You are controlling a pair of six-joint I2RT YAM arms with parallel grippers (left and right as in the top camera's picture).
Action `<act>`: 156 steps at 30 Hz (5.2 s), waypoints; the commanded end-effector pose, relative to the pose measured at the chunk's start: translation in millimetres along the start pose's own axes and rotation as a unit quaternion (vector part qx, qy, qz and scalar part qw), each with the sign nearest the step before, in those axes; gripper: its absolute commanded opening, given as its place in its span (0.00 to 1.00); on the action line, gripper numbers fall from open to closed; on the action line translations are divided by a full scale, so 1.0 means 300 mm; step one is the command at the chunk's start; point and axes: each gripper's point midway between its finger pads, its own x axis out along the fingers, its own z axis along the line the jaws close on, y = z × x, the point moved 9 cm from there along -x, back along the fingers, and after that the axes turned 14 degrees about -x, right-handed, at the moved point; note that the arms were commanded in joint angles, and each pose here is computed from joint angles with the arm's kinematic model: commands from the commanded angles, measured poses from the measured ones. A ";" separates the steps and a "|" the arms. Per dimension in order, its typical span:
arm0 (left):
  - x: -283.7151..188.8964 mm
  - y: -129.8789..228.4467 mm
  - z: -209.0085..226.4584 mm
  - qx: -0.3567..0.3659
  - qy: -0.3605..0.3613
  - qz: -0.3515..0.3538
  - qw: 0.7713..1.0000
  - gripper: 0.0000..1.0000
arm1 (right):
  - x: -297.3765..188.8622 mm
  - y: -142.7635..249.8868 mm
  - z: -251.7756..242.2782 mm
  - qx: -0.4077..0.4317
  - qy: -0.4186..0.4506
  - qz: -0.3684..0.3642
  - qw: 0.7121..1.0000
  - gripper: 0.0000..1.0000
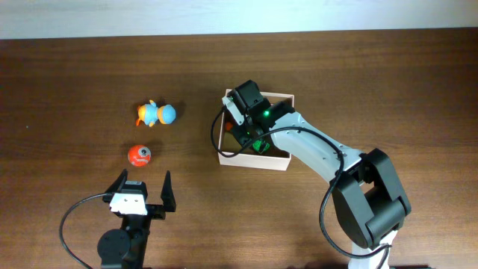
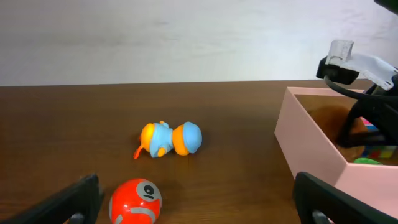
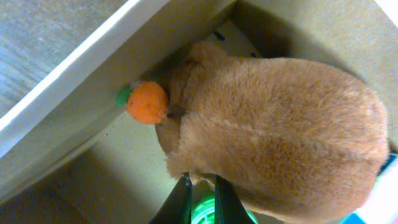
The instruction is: Pack container
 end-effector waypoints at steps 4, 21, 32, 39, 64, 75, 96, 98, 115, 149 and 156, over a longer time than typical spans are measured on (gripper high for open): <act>0.000 0.004 0.001 0.008 -0.002 -0.002 1.000 0.99 | -0.001 -0.032 -0.028 -0.017 0.032 -0.012 0.999 0.09; 0.000 0.004 0.001 0.008 -0.002 -0.002 1.000 0.99 | -0.164 -0.106 -0.017 -0.026 0.014 -0.023 0.999 0.04; 0.000 0.004 0.001 0.008 -0.002 -0.002 1.000 0.99 | -0.534 -0.134 -0.068 0.046 0.044 -0.039 0.997 0.87; 0.000 0.004 0.001 0.008 -0.001 -0.002 1.000 0.99 | -0.591 0.001 -0.285 0.237 0.100 -0.018 0.966 0.99; -0.062 -0.229 -0.110 0.009 0.081 -0.006 0.997 0.99 | -0.377 0.553 -0.585 0.501 0.109 0.133 0.848 0.99; 0.078 -0.530 -0.181 0.031 0.042 0.169 0.984 0.99 | -0.333 0.591 -0.553 0.502 0.100 0.154 0.845 0.99; 0.557 -0.479 -0.147 0.042 0.032 0.439 0.897 0.99 | -0.333 0.591 -0.553 0.502 0.100 0.154 0.845 0.99; 0.605 -0.480 -0.143 0.043 0.030 0.437 0.898 0.99 | -0.333 0.591 -0.553 0.502 0.100 0.154 0.845 0.99; 0.805 -0.455 -0.009 0.028 -0.048 0.430 0.901 0.99 | -0.333 0.591 -0.553 0.502 0.100 0.154 0.845 0.99; 0.902 -0.016 0.041 -0.011 -0.092 0.608 0.789 1.00 | -0.333 0.591 -0.553 0.502 0.100 0.154 0.845 0.99; 0.927 -0.007 0.048 -0.006 -0.094 0.594 0.799 0.99 | -0.333 0.591 -0.553 0.502 0.100 0.154 0.845 0.99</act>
